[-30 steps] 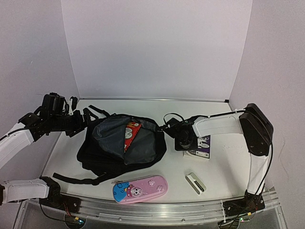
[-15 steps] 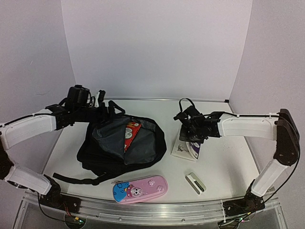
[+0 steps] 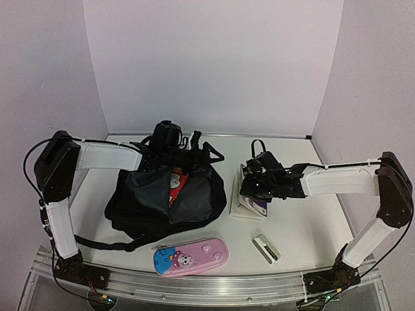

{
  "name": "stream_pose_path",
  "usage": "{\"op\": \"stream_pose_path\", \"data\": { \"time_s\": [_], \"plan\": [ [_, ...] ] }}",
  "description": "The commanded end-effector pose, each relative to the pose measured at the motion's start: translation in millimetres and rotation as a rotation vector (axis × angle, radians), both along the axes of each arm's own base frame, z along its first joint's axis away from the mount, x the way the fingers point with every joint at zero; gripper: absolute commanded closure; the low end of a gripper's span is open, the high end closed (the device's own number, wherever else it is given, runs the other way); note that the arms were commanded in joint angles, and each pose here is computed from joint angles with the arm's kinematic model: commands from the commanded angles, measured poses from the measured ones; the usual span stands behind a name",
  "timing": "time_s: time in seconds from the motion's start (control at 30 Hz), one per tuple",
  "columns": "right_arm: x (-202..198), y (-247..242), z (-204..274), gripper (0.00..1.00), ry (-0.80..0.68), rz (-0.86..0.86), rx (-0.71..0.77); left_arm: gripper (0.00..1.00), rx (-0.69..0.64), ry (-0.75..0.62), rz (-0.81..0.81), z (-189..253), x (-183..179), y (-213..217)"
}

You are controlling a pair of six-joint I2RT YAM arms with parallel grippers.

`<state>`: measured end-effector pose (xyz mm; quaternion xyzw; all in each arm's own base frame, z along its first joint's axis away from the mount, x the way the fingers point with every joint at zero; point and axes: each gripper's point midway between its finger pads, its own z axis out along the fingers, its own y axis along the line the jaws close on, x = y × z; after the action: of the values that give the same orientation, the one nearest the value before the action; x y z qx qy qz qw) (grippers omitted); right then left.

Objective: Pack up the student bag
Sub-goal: Pick up the book from the center of the board.

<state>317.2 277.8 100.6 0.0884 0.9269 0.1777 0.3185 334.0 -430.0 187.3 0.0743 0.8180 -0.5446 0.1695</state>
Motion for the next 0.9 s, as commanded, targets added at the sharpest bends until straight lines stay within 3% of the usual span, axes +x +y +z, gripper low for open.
{"op": "stream_pose_path", "data": {
  "time_s": [0.0, 0.23, 0.8, 0.87],
  "plan": [
    [5.1, 10.6, 37.7, 1.0, -0.081, -0.004, 0.128, 0.1, -0.11, -0.026, -0.067, 19.2, 8.6, -35.3],
    [2.2, 7.8, 40.9, 1.0, -0.088, -0.005, 0.143, 0.12, -0.096, 0.071, -0.096, -27.5, 17.3, -64.5],
    [-1.9, 17.9, 35.4, 1.0, -0.071, 0.063, 0.146, 0.15, -0.152, 0.194, -0.238, -72.1, 2.4, -112.9],
    [-2.3, 18.1, 37.2, 0.92, -0.073, 0.066, 0.149, 0.18, -0.146, 0.2, -0.238, -75.8, 1.2, -113.8]
  ]
}}
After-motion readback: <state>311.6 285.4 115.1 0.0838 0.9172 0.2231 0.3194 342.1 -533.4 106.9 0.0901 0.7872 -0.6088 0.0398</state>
